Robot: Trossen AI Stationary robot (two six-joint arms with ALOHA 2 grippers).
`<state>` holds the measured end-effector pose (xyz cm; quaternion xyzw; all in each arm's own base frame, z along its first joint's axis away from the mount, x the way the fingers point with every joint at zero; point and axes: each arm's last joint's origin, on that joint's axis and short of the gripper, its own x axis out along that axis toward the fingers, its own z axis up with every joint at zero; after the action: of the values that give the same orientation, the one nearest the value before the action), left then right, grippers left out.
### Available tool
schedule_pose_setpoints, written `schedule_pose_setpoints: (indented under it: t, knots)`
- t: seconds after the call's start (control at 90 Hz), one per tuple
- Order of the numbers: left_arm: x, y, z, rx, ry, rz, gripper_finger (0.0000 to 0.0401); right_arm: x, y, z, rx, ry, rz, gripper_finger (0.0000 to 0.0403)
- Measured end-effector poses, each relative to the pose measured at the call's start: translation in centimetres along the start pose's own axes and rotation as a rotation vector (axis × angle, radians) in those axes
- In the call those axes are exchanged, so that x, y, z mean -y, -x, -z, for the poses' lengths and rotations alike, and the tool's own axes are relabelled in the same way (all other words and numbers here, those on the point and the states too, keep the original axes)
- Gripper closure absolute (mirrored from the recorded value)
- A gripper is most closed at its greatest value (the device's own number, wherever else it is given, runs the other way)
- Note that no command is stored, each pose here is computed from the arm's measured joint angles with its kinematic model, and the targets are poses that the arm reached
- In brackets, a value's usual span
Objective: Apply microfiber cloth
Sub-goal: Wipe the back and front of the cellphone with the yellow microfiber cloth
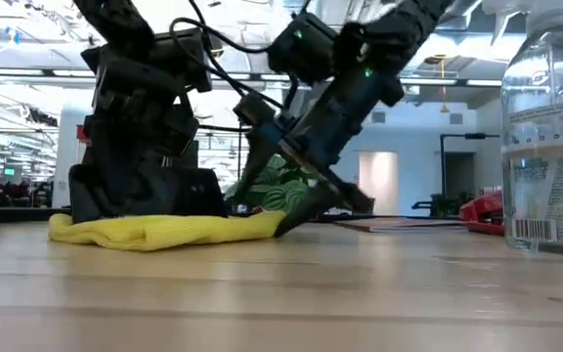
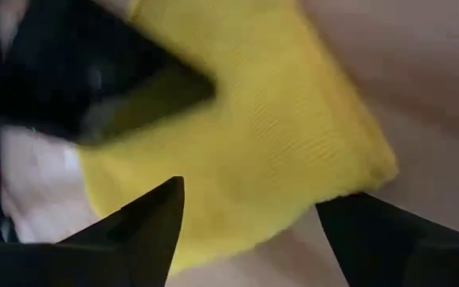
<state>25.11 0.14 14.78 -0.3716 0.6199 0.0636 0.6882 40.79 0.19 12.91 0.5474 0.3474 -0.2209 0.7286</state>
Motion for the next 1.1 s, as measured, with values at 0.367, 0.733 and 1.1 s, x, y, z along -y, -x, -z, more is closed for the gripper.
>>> schedule_pose_setpoints:
  t: [0.367, 0.733, 1.1]
  knots:
    - [-0.2, -0.1, -0.1, 0.011, -0.005, -0.001, 0.0397, 2.1, -0.5, 1.3, 0.076, -0.13, -0.017, 0.0319]
    - [0.1, 0.9, 0.1, 0.058, -0.004, 0.015, 0.0397, 1.8, 0.4, 0.7, 0.018, -0.069, -0.037, 0.0203]
    - [-0.4, 1.1, 0.8, 0.081, -0.006, -0.006, 0.0397, 2.6, -1.9, 0.6, 0.016, -0.143, -0.104, 0.0161]
